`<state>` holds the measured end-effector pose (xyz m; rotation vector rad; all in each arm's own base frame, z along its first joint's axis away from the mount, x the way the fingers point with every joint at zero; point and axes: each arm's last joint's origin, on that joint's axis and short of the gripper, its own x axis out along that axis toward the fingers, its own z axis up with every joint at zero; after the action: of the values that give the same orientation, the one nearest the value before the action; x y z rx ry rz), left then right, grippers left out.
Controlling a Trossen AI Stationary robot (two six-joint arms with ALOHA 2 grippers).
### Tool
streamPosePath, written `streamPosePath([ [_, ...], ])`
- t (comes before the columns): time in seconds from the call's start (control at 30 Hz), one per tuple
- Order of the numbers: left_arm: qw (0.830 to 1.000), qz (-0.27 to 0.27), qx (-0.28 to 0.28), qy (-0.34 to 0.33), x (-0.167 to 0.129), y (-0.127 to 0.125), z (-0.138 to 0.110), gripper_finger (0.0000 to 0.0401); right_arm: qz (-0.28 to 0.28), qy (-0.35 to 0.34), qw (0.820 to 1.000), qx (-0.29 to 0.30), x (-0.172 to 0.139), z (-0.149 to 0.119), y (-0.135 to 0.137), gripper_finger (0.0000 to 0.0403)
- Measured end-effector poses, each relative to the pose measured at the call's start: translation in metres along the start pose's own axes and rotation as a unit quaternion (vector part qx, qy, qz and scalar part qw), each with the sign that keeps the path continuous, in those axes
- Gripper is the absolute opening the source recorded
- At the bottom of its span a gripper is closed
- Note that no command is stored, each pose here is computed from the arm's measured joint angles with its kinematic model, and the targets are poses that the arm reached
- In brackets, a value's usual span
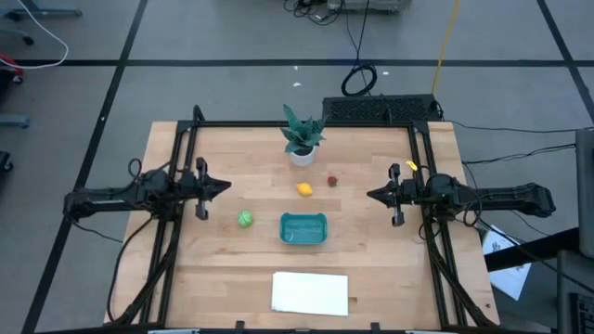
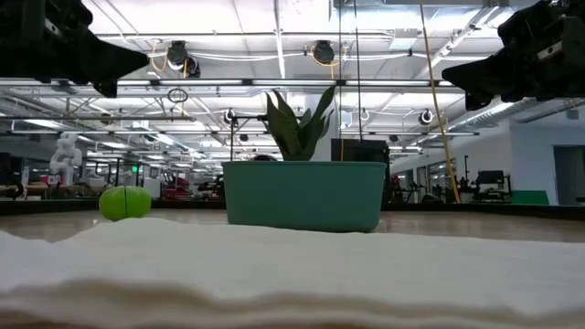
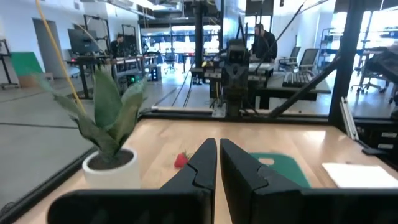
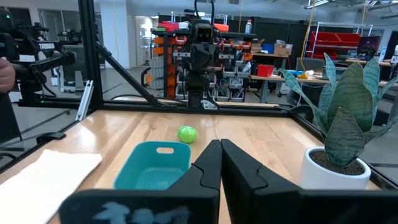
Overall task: Pick and placing Produce into tupperware
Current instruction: Put the green cabbage into the green bin
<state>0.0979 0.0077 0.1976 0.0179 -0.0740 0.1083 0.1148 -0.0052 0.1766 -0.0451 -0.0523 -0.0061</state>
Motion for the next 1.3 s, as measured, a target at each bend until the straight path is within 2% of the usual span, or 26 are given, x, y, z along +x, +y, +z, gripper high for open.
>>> streamPosePath([
  [0.27, 0.999, 0.034, 0.008, 0.029, 0.006, 0.002, 0.021, 0.0026, 0.000, 0.004, 1.000, 0.000, 0.000, -0.001, 0.000, 0.0000],
  [0.57, 0.998, 0.027, 0.031, 0.052, 0.020, 0.002, 0.045, 0.0026, 0.000, 0.004, 1.000, 0.000, 0.000, -0.001, 0.000, 0.0000],
  [1.03, 0.996, -0.017, 0.047, 0.079, 0.042, -0.001, 0.083, 0.0026, 0.000, 0.004, 1.000, 0.000, 0.000, -0.001, 0.000, 0.0000],
  [1.3, 0.989, 0.044, 0.001, 0.141, 0.057, 0.002, 0.112, 0.0026, 0.000, 0.004, 1.000, 0.000, 0.000, -0.001, 0.000, 0.0000],
])
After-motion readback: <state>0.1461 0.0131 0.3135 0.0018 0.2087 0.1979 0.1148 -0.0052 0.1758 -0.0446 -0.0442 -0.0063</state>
